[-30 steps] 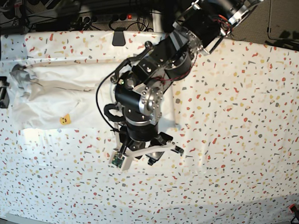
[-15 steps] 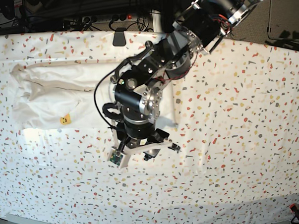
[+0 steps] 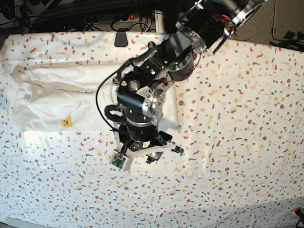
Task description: Fold the T-shirt properly
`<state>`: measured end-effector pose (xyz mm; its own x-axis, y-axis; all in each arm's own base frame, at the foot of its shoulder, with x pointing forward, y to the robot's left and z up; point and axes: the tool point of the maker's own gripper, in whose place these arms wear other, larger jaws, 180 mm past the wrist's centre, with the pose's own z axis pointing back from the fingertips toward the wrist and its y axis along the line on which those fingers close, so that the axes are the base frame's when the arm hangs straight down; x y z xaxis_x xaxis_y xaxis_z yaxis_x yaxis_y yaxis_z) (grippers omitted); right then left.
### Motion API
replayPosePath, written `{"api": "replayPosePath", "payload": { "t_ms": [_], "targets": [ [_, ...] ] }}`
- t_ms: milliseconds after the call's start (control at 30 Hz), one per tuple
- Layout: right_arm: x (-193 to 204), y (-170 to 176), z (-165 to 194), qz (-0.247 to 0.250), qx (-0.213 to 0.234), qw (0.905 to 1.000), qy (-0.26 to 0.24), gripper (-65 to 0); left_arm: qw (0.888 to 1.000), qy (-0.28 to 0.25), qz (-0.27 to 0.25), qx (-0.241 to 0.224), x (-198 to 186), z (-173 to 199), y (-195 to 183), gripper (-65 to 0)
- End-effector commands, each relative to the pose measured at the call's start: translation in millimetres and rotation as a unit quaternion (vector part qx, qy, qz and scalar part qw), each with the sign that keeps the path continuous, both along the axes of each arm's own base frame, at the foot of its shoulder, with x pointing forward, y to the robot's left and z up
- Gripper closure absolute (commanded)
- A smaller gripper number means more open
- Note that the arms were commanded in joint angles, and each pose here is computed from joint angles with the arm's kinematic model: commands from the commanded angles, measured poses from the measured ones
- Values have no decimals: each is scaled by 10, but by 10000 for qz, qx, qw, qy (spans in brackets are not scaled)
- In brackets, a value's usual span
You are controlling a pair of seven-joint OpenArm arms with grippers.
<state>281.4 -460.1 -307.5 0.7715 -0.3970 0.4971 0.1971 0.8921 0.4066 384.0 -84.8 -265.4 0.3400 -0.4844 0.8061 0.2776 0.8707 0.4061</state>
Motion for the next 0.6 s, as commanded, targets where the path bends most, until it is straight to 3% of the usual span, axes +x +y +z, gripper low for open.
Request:
{"api": "replayPosePath", "payload": {
  "t_ms": [0, 167, 333, 567],
  "targets": [
    [86, -109, 163, 25, -309, 9994, -147, -366, 9994, -311, 0, -137, 65, 226, -51, -232],
    [129, -46, -179, 248, -876, 9957, 169, -366, 9995, -281, 12, -127, 61, 216, -46, -232],
    [201, 178, -468, 244, -644, 9976, 86, -366, 9995, -281, 12, -129, 61, 216, -47, -232],
    [16, 32, -751, -217, -563, 9977, 293, -366, 9995, -279, 14, -123, 62, 213, -43, -232]
  ]
}}
